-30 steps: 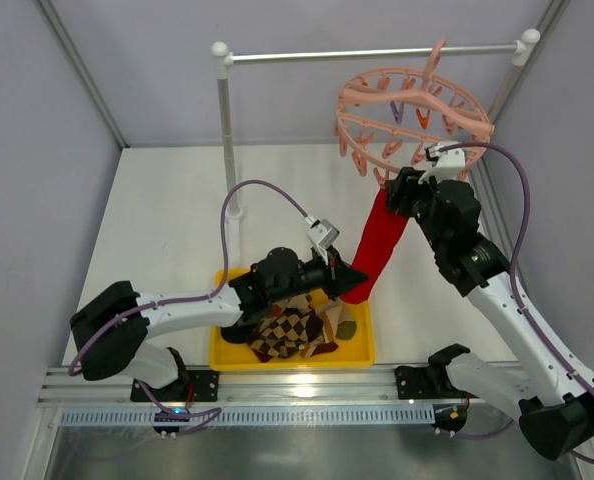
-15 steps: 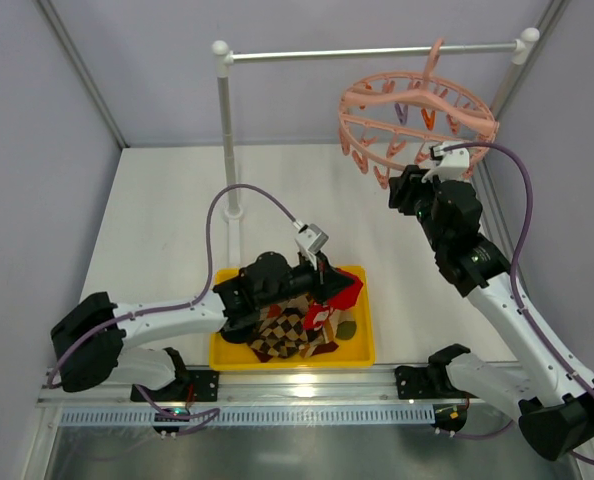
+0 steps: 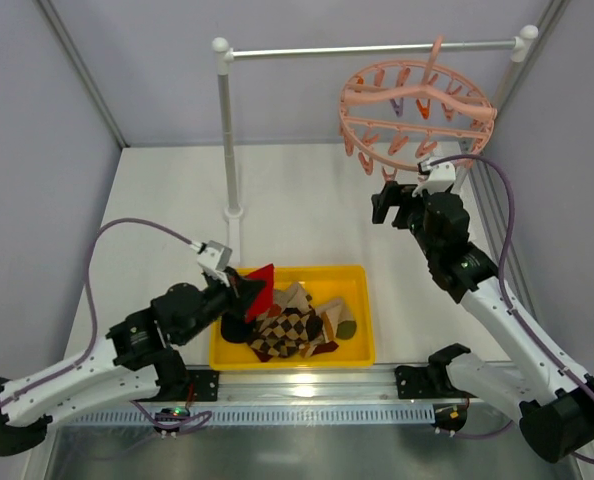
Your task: Remove the socks clipped to the hanger
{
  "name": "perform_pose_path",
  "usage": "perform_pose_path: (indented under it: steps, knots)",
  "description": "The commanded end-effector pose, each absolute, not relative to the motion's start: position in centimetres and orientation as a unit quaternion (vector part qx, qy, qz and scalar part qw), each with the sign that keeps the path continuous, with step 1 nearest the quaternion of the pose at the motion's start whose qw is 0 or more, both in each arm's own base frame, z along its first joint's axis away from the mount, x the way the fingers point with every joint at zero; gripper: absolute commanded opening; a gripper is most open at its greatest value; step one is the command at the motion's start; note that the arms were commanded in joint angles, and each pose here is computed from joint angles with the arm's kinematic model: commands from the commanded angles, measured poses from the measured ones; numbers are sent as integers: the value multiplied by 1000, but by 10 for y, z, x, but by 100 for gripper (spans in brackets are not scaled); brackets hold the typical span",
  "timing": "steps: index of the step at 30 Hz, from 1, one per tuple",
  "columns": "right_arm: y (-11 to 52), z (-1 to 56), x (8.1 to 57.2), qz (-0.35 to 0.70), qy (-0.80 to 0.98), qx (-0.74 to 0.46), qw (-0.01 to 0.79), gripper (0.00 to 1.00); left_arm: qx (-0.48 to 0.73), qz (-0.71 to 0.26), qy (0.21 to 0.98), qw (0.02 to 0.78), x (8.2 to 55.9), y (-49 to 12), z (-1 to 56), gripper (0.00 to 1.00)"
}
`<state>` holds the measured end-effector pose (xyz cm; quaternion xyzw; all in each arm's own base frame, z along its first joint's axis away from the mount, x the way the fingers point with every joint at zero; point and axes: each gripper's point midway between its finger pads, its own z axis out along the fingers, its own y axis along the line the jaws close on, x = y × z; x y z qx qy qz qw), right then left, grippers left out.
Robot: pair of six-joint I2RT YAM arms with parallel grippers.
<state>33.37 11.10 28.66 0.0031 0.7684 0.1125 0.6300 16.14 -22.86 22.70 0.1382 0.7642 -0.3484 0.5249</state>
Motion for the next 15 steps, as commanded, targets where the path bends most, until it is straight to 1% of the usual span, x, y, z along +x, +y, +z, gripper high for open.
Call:
perform_pose_path:
  steps: [1,2,3,4,7,11,15]
  knots:
    - [115,292,333,129,752,-2,646,98,69,-263,790,549,164,-159,226,0]
    - [113,289,332,124,755,-3,644,98,62,-265,791,547,162,-155,231,0]
    - [112,284,331,120,758,-3,641,98,85,-256,802,533,159,-160,225,0]
    - [110,279,331,114,762,0,637,98,89,-256,802,532,160,-163,230,0]
    - [105,270,326,113,764,12,635,100,114,-233,814,520,165,-175,219,0]
    - [95,259,315,103,768,25,632,100,169,-243,824,482,162,-206,199,0]
    - [85,249,304,94,769,38,632,99,185,-275,815,476,162,-232,197,0]
